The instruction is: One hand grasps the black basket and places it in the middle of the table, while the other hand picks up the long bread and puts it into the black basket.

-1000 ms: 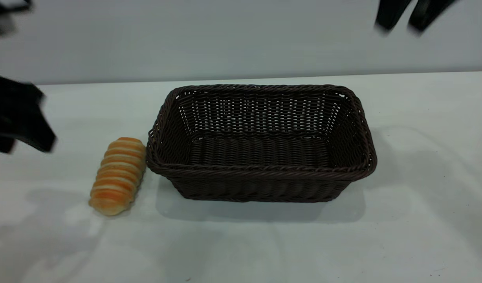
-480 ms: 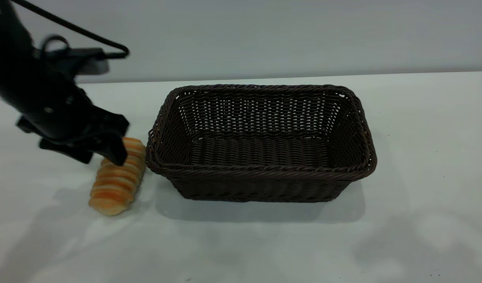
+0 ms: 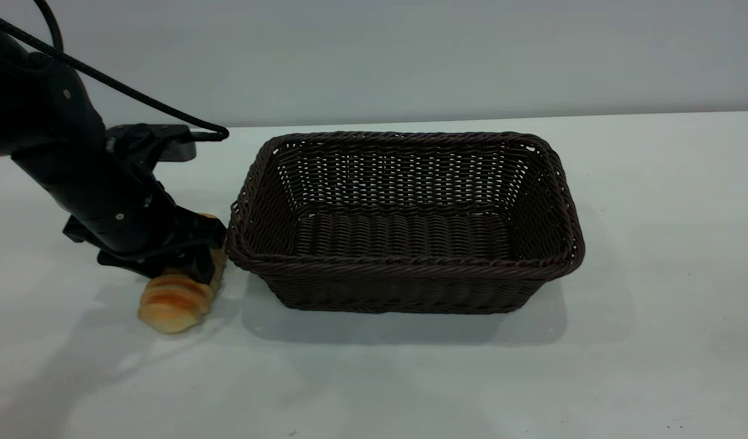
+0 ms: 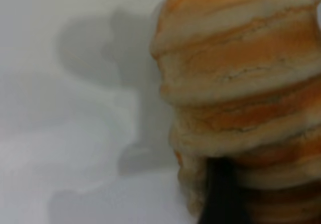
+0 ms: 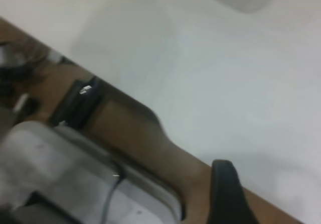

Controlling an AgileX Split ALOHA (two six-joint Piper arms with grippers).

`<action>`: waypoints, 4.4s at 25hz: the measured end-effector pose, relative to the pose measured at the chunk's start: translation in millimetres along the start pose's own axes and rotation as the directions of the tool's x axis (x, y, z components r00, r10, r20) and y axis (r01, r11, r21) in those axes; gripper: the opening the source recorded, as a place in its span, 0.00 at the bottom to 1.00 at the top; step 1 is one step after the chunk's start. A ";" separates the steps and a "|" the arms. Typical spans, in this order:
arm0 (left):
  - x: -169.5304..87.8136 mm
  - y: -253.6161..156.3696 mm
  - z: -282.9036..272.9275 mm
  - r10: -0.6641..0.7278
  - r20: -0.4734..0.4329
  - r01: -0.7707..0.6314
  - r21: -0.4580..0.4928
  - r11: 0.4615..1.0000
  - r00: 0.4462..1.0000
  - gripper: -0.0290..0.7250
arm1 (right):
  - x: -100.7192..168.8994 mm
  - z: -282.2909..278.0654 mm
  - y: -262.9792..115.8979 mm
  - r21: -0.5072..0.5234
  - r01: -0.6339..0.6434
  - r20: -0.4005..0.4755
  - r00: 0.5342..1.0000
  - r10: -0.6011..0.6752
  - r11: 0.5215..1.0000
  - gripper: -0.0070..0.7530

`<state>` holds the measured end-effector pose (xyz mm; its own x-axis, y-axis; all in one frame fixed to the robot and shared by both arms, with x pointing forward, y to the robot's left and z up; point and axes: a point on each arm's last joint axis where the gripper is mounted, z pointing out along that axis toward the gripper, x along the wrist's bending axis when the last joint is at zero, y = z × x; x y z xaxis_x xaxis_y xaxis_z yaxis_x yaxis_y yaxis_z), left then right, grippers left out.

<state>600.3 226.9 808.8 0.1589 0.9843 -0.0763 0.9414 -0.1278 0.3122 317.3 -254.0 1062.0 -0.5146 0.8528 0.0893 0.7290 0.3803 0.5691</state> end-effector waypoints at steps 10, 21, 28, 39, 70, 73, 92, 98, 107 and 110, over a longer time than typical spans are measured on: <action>-5.5 20.2 -64.1 0.059 0.019 -0.057 -0.074 0.996 0.998 0.16 | 0.8 -16.9 -66.5 -0.198 -0.035 0.147 0.987 0.065 0.980 0.63; -89.9 37.5 -154.7 0.242 0.079 -0.193 -0.390 0.900 0.967 0.16 | 1.1 -23.3 -74.2 -0.261 -0.045 0.168 0.982 0.091 0.964 0.62; -142.4 17.4 -71.9 0.314 0.088 -0.261 -0.370 0.891 0.945 0.18 | 1.3 -23.8 -74.7 -0.265 -0.045 0.168 0.981 0.092 0.963 0.60; -149.8 23.5 -105.3 0.334 0.111 -0.261 -0.417 0.871 0.936 0.88 | 6.4 -36.1 -93.2 -0.404 -0.009 0.177 0.980 0.088 0.915 0.59; -30.6 -222.9 -313.2 0.412 0.099 -0.410 -0.039 0.911 0.906 0.81 | 6.5 -36.3 -93.4 -0.405 -0.009 0.177 0.980 0.088 0.914 0.59; -24.9 -235.7 -301.8 0.413 0.090 -0.410 -0.046 0.911 0.906 0.81 | 6.5 -36.3 -93.4 -0.405 -0.009 0.177 0.980 0.088 0.914 0.59; -12.7 -256.4 -319.3 0.363 0.057 -0.335 -0.276 0.901 0.930 0.81 | 8.2 -34.9 -91.7 -0.437 -0.135 0.302 0.909 0.287 0.889 0.59; -4.5 -262.6 -323.6 0.077 -0.044 -0.087 -0.342 0.936 0.996 0.81 | 8.3 -34.9 -91.6 -0.437 -0.136 0.302 0.909 0.288 0.889 0.59; -6.2 -291.0 -332.7 -0.102 -0.111 0.026 -0.539 0.842 0.989 0.81 | 8.3 -34.9 -91.8 -0.438 -0.136 0.302 0.909 0.288 0.889 0.59; -6.8 -294.8 -333.1 -0.103 -0.112 0.024 -0.554 0.832 0.988 0.81 | 8.3 -34.9 -91.8 -0.438 -0.136 0.302 0.909 0.288 0.889 0.59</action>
<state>222.6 298.3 1032.7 0.0265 0.9996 -0.0014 0.6226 -0.0154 0.7824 230.3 -294.3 1039.1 -0.1213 0.9926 -0.0022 0.5202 0.0655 0.8515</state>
